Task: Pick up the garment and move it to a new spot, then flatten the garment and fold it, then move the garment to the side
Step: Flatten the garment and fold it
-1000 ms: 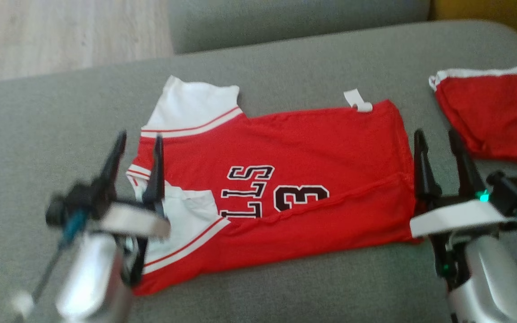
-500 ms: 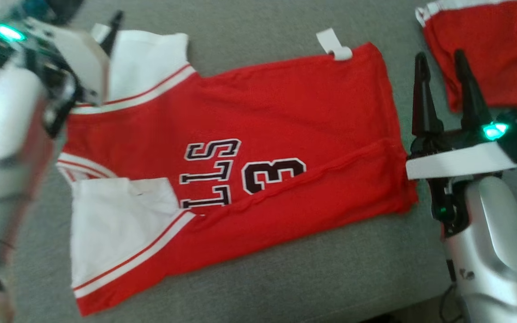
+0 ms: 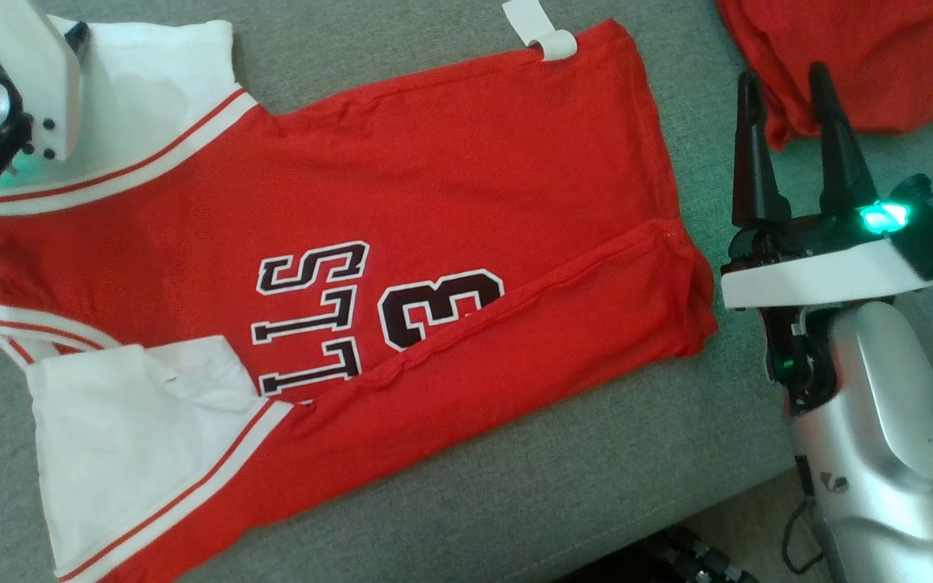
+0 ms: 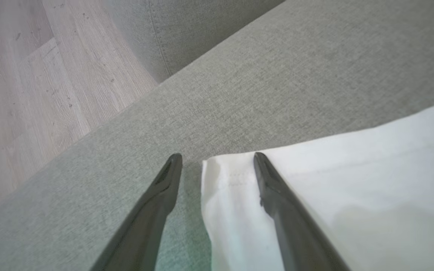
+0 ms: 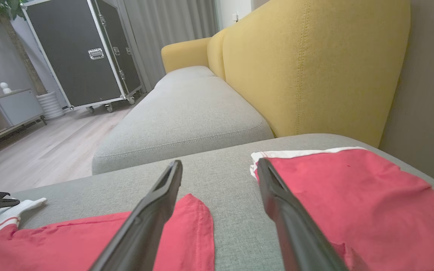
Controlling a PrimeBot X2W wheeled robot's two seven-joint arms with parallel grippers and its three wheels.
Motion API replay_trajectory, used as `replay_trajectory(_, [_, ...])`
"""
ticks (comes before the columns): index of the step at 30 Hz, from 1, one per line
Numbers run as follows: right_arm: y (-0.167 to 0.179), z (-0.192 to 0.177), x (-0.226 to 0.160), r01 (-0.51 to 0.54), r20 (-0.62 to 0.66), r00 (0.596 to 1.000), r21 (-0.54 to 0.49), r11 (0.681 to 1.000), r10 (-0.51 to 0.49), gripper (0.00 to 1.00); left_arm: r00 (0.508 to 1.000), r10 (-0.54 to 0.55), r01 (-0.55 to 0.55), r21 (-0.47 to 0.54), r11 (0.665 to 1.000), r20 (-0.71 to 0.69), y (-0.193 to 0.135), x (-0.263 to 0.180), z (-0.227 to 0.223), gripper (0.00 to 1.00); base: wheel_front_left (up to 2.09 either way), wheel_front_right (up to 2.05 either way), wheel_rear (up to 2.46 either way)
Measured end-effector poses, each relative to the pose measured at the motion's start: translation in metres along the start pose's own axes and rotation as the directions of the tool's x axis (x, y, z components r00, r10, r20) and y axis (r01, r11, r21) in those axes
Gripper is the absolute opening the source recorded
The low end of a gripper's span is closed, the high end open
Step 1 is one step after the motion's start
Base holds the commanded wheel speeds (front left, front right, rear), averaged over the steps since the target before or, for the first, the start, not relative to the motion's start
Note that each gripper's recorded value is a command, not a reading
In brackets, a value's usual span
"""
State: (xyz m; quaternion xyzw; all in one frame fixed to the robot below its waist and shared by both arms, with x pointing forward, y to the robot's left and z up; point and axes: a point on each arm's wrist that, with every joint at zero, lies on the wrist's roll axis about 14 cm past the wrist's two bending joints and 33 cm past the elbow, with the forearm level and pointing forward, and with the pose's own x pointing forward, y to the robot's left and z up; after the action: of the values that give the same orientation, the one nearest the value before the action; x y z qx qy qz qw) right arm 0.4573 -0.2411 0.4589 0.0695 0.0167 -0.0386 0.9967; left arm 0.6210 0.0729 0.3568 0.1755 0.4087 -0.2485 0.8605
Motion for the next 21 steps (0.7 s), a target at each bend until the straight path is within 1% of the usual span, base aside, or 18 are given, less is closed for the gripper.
replay_trajectory(2, [-0.002,-0.002,0.0,0.006,-0.004,1.0,0.001,1.0,-0.006,1.0,1.0,-0.005,0.005,-0.007,1.0,-0.011,0.0,0.003,-0.002,1.0,0.0,0.0,0.0])
replay_trajectory(5, [-0.002,-0.002,0.001,0.007,-0.004,1.0,0.002,1.0,-0.007,1.0,0.999,-0.032,0.031,-0.045,0.999,-0.036,-0.005,0.003,-0.004,1.0,0.0,0.0,0.0])
replay_trajectory(6, [-0.002,-0.002,0.002,0.008,-0.002,1.0,0.003,1.0,-0.008,1.0,0.998,-0.041,0.038,-0.049,0.998,-0.048,-0.007,0.002,-0.005,0.85,0.0,0.0,0.0])
replay_trajectory(7, [-0.003,-0.001,0.002,0.009,0.0,1.0,0.004,1.0,-0.009,1.0,0.997,-0.052,0.049,-0.055,0.997,-0.059,-0.01,0.001,-0.005,0.56,0.0,0.0,0.0])
replay_trajectory(8, [-0.003,0.0,0.002,0.009,0.003,1.0,0.005,1.0,-0.009,1.0,0.995,-0.066,0.062,-0.063,0.996,-0.07,-0.013,-0.001,-0.006,0.37,0.0,0.0,0.0])
replay_trajectory(9, [-0.003,0.0,0.002,0.009,0.003,1.0,0.005,1.0,-0.009,1.0,0.995,-0.066,0.062,-0.063,0.996,-0.07,-0.013,-0.001,-0.006,0.0,0.0,0.0,0.0])
replay_trajectory(12, [-0.001,0.005,0.004,0.002,0.018,1.0,0.0,1.0,-0.002,1.0,0.989,-0.107,0.098,-0.085,0.992,-0.1,-0.023,-0.008,-0.007,0.0,0.0,0.0,0.0])
replay_trajectory(15, [0.002,0.013,0.008,-0.006,0.039,0.999,-0.001,1.0,0.006,1.0,0.991,-0.102,0.094,-0.095,0.991,-0.087,-0.02,-0.015,-0.008,0.0,0.0,0.0,0.0])
replay_trajectory(18, [0.005,0.017,0.01,-0.018,0.048,0.999,-0.008,1.0,0.019,1.0,0.994,-0.091,0.086,-0.094,0.992,-0.056,-0.018,-0.021,-0.01,0.0,0.0,0.0,0.0])
replay_trajectory(21, [0.005,0.021,0.011,-0.028,0.05,0.998,-0.019,0.999,0.028,1.0,0.997,-0.077,0.077,-0.093,0.993,0.008,-0.017,-0.03,-0.005,0.0,0.0,0.0,0.0])
